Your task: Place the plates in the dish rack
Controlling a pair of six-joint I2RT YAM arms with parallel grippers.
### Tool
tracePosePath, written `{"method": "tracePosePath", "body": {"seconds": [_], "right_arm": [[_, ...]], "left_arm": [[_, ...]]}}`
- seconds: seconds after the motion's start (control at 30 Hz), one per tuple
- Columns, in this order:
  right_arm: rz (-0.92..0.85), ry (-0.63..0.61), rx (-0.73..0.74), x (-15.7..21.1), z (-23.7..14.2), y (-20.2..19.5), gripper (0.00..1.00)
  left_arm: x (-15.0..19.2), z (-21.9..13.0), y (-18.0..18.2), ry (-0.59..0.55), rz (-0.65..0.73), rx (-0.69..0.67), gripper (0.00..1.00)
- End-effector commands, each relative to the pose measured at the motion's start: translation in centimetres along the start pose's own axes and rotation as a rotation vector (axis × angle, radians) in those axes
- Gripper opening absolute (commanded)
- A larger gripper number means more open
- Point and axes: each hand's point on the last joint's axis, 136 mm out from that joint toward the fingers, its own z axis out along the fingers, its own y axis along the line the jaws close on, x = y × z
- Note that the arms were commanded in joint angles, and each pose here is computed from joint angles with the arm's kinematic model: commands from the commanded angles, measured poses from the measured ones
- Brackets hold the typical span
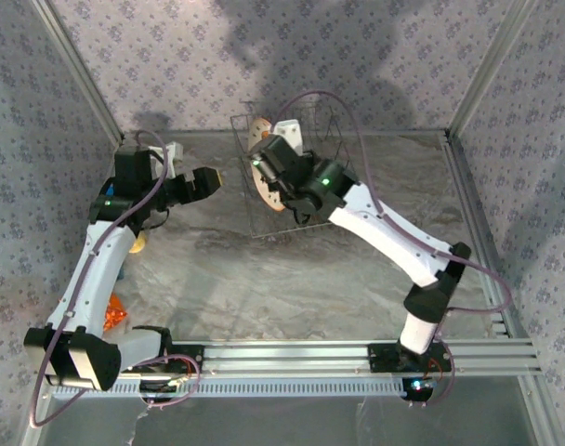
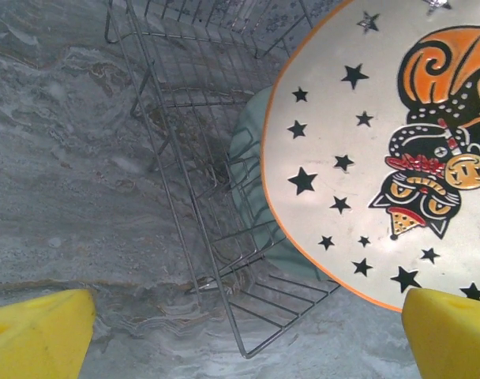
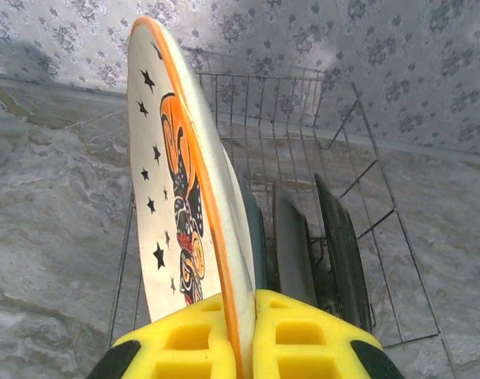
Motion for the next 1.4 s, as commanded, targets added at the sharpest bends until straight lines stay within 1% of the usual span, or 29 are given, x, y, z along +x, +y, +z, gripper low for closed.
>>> {"method": "tracePosePath", "body": {"seconds": [0.0,0.17,0.43,0.67,1.23,1.37], "right_arm": [[0.035,-0.153,0.153,-4.3,-2.0,-1.5,0.00],[-0.038,-0.137,0.233,-3.7,-1.0,-0.1,0.00],[-0.111,-0.130,0.317,-2.7,0.4,0.4,0.00],[-0.132,-0.092,0.331,-1.1,1.5,0.9,0.00],[-0.147,0.019,0.346,3.1,4.4,1.9,0.00],[-0.124,0.039,0.342,3.9,5.1,2.3,0.00]], "left_arm": [[-0.4,-0.3,0.1,-0.013,0.029,-0.015,0.99],[-0.1,-0.2,0.5,-0.014,0.033,-0.026,0.99],[0.7,0.8,2.0,-0.017,0.037,-0.050,0.99],[0.9,0.9,2.8,-0.014,0.025,-0.067,0.99],[1.2,0.9,2.9,-0.007,0.018,-0.068,0.99],[1.3,0.9,3.0,-0.004,0.016,-0.068,0.99]]}}
